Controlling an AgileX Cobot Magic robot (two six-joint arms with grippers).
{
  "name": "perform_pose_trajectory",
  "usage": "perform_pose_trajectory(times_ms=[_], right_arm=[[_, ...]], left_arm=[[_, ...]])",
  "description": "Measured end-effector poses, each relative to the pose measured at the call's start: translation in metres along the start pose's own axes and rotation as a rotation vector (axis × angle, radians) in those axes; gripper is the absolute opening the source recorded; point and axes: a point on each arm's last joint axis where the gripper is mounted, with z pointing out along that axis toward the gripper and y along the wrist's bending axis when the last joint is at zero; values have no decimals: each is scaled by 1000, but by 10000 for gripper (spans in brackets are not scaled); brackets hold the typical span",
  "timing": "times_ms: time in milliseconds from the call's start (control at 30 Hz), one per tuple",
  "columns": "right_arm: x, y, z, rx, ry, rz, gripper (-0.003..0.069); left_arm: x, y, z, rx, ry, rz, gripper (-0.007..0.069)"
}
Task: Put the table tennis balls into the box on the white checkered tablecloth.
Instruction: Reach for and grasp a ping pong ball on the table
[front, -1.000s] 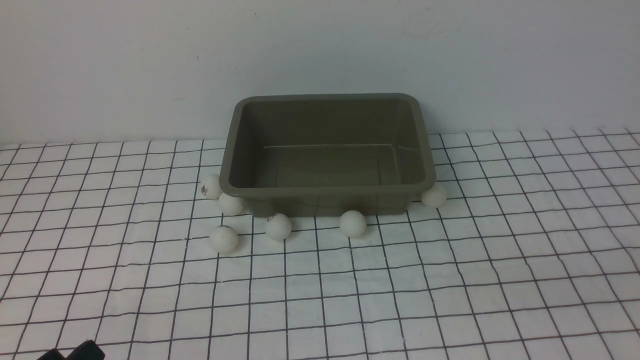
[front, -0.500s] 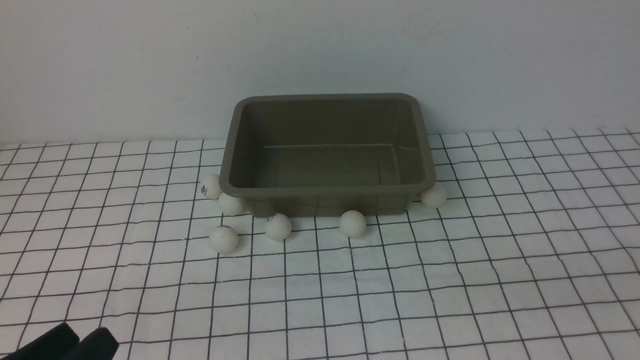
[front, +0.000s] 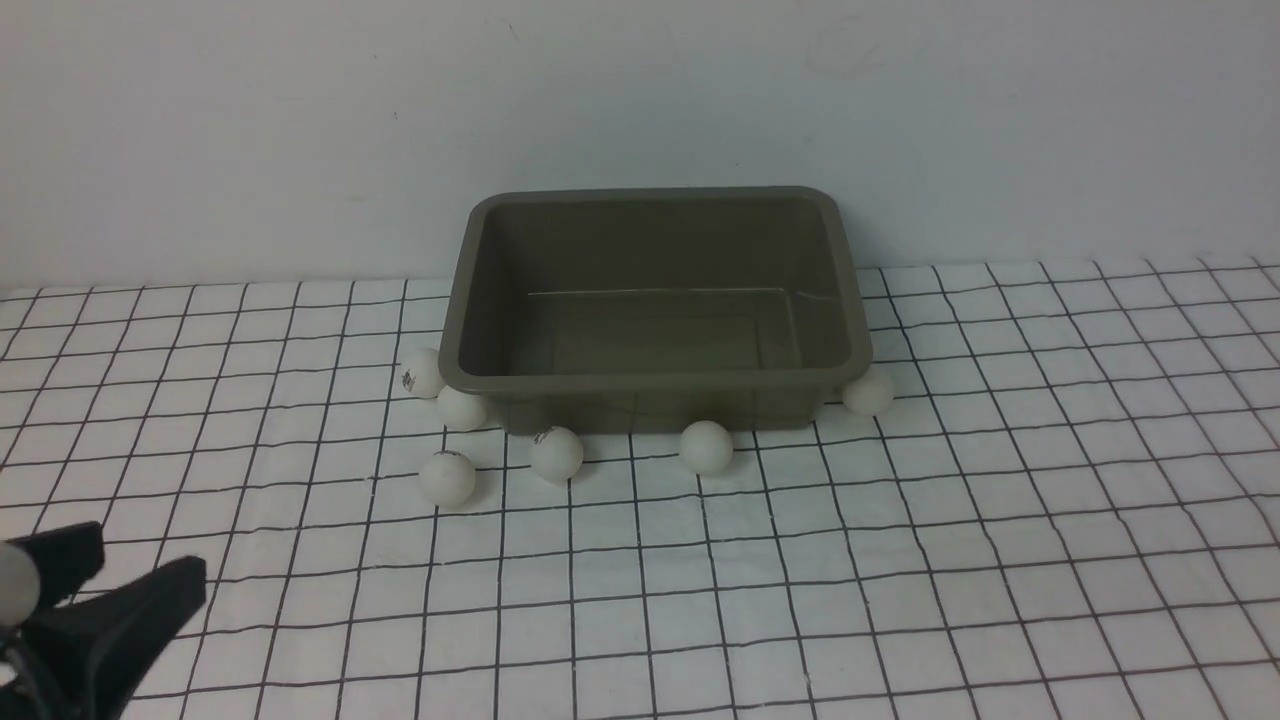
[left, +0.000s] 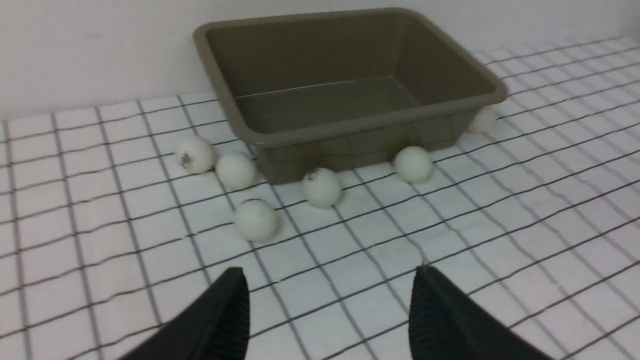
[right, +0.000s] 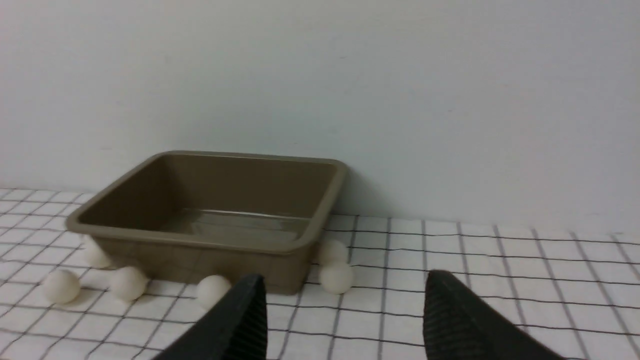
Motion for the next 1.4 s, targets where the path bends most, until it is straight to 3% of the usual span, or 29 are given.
perform_pose_trajectory(times_ms=[233, 367, 533, 833, 1067, 1400], right_arm=[[3, 10, 14, -166, 102, -44, 390], [-8, 13, 30, -262, 189, -19, 390], [-31, 11, 50, -339, 273, -138, 390], [-61, -11, 118, -376, 470, -186, 390], [-38, -35, 168, -344, 658, -232, 390], [-8, -59, 254, -399, 809, -116, 390]], left_arm=[[-12, 19, 16, -113, 147, 49, 395], [-13, 24, 27, -119, 188, 35, 395], [-16, 27, 31, -132, 165, 32, 395], [-18, 28, 31, -143, 145, 34, 395], [-18, 28, 31, -144, 141, 34, 395], [-18, 28, 31, -144, 141, 33, 395]])
